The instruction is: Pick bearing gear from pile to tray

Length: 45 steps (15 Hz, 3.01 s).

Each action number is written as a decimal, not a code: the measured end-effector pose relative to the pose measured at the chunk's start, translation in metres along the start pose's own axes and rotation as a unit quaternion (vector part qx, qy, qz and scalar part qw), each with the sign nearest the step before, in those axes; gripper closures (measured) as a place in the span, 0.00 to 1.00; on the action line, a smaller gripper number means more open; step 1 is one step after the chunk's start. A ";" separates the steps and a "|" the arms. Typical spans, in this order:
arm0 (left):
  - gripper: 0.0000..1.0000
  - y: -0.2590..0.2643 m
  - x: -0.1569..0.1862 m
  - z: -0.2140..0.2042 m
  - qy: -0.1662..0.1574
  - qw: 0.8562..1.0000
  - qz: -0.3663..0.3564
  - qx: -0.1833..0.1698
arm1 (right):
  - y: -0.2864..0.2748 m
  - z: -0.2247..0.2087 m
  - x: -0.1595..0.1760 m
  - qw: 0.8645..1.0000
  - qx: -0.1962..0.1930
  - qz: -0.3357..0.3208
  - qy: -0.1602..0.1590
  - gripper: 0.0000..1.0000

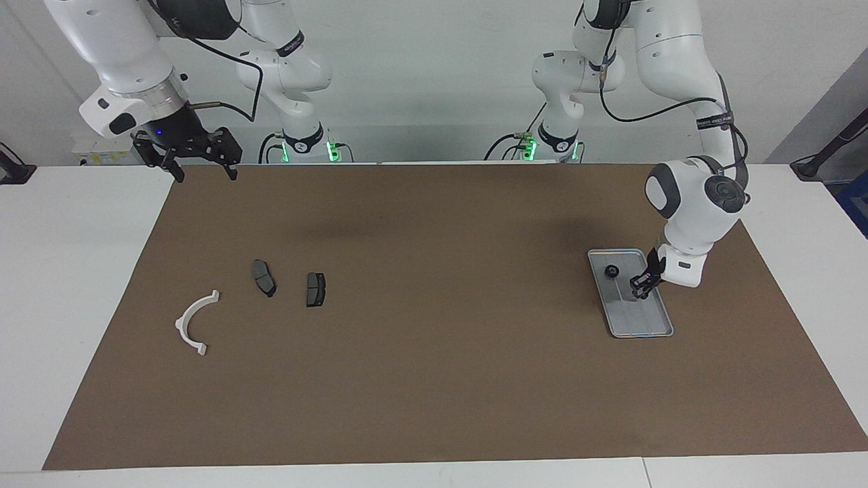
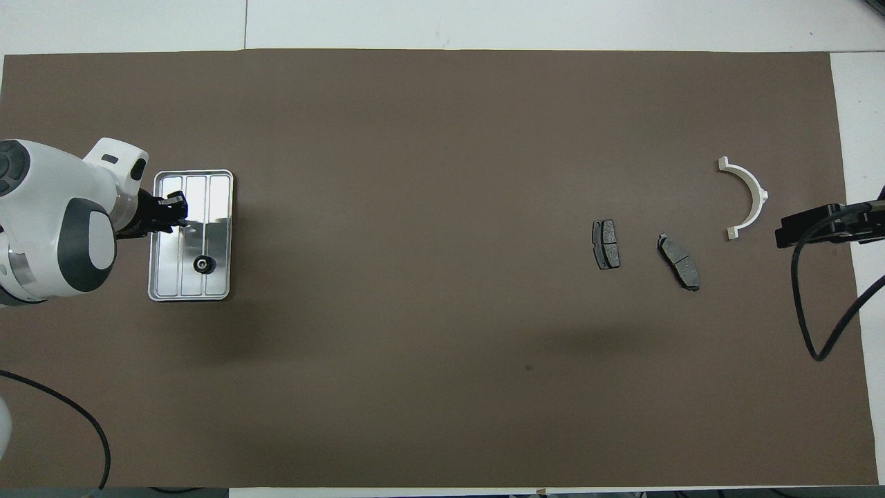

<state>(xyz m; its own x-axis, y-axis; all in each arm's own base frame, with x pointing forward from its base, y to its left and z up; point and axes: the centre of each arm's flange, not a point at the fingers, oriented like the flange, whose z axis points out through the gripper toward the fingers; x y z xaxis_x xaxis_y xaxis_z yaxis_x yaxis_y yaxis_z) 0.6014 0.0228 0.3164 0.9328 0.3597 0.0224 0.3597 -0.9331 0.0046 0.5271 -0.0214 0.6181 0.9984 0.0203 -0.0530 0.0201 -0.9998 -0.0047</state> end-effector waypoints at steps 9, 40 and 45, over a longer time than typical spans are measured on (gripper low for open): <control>0.76 -0.004 0.005 0.016 0.014 1.000 -0.003 -0.001 | 0.000 0.000 0.000 1.000 0.000 0.000 0.000 0.00; 0.00 -0.062 -0.078 -0.241 -0.067 0.997 0.021 -0.027 | 0.000 0.000 0.000 1.000 0.000 0.000 0.000 0.00; 0.00 -0.056 -0.071 -0.224 -0.076 0.996 0.040 -0.023 | 0.000 0.000 0.000 1.000 0.000 0.000 0.000 0.00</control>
<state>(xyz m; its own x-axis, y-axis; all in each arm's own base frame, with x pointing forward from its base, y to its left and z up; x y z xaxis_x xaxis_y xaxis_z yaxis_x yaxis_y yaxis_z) 0.5101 0.0492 0.5390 0.9523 0.2773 -0.1271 0.2859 -0.9567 0.0551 0.5268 -0.0216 0.6185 0.9984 0.0197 -0.0524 0.0195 -0.9998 -0.0047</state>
